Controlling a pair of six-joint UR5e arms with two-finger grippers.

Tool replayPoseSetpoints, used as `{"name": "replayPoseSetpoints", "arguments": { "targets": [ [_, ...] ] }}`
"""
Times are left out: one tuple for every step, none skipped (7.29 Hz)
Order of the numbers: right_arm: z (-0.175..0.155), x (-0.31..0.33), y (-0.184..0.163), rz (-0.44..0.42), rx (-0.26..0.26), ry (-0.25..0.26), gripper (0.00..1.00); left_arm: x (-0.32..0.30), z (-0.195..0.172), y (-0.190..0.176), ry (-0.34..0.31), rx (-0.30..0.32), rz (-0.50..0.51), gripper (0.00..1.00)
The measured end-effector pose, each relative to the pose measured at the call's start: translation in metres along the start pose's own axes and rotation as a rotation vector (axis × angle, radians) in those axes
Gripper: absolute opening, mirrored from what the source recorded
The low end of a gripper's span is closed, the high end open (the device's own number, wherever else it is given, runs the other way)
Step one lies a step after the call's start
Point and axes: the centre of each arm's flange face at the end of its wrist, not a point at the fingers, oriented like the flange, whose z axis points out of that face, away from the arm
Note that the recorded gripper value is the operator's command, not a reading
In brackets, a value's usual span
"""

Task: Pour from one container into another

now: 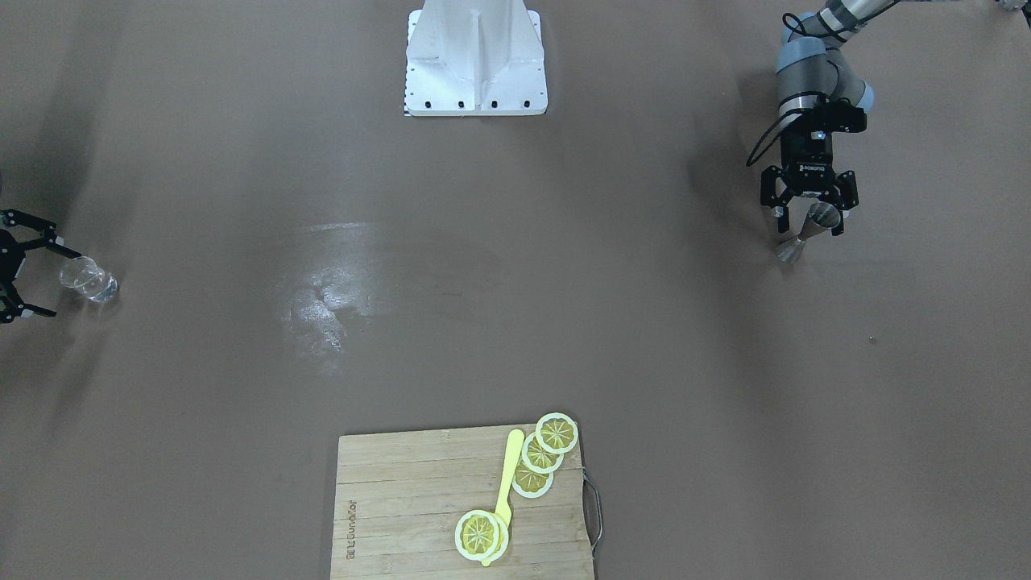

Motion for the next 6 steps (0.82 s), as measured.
{"name": "replayPoseSetpoints", "arguments": {
  "targets": [
    [0.0,-0.001,-0.002,0.006,0.006,0.003,1.0,0.004,0.001,0.002,-0.002,-0.001,0.008,0.93],
    [0.001,-0.002,-0.004,0.005,0.015,0.005,1.0,0.005,0.002,0.003,-0.003,-0.002,0.012,0.92],
    [0.0,-0.004,-0.005,-0.001,0.028,0.007,1.0,0.006,0.002,0.004,-0.004,-0.003,0.015,0.91],
    [-0.001,-0.007,-0.006,0.0,0.045,0.01,1.0,0.005,0.002,0.005,-0.004,-0.004,0.016,0.9],
    [-0.003,-0.01,-0.005,0.006,0.066,0.014,1.0,0.005,0.002,0.005,-0.004,-0.004,0.015,0.88],
    [-0.005,-0.015,-0.003,0.013,0.089,0.019,1.0,0.005,0.002,0.005,-0.004,-0.004,0.012,0.85]
  ]
}}
